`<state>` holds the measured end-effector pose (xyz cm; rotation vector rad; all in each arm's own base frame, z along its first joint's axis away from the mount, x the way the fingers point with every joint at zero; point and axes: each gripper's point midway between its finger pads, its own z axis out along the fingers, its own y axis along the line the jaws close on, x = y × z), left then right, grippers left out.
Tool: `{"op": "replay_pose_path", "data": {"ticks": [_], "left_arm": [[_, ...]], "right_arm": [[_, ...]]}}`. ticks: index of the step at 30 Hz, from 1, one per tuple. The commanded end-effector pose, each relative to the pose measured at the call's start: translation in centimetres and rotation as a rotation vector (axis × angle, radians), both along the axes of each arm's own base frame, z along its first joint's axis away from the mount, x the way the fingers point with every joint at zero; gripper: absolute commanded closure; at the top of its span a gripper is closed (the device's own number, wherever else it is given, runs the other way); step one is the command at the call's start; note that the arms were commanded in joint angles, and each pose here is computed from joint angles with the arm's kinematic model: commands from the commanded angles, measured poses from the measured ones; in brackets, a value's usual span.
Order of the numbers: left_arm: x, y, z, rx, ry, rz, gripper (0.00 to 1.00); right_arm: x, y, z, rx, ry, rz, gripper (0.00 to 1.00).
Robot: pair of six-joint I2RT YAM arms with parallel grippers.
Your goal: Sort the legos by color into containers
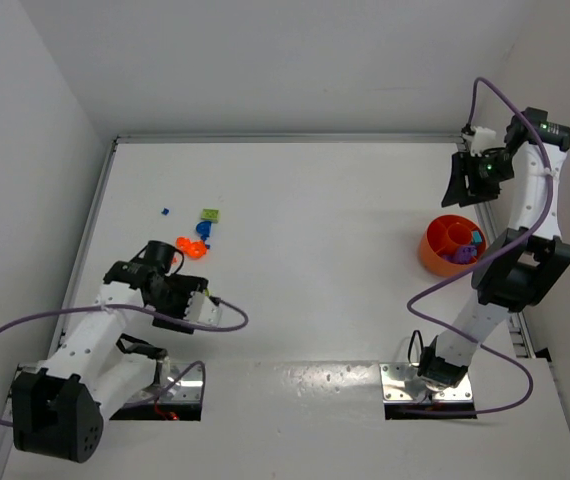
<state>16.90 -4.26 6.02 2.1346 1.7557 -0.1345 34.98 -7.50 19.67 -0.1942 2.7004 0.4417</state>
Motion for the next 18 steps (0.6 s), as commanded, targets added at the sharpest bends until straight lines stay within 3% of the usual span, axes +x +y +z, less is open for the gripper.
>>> {"op": "replay_pose_path", "data": {"ticks": [1,6,10,18], "left_arm": [[2.4,-1.3,0.6,0.022,-0.155,-0.470,0.23],[5.3,-2.1,1.1,-0.081,-0.056,-0.646,0.22],[7.7,-2.8,0.9,-0.111,-0.115,-0.798,0.17],[6.6,-3.9,-0.9,-0.111,-0.114,-0.898,0.17]], "right_arm": [[-0.8,1.2,-0.1,0.048,0.033,0.030,0.48],[-1.4,1.4,-0.5,0.056,0.053,0.029,0.48],[-1.5,1.5,-0.8,0.059,0.061,0.029,0.48],[-2.2,1.7,-1.7,0.072,0.095,0.036,0.49]]}}
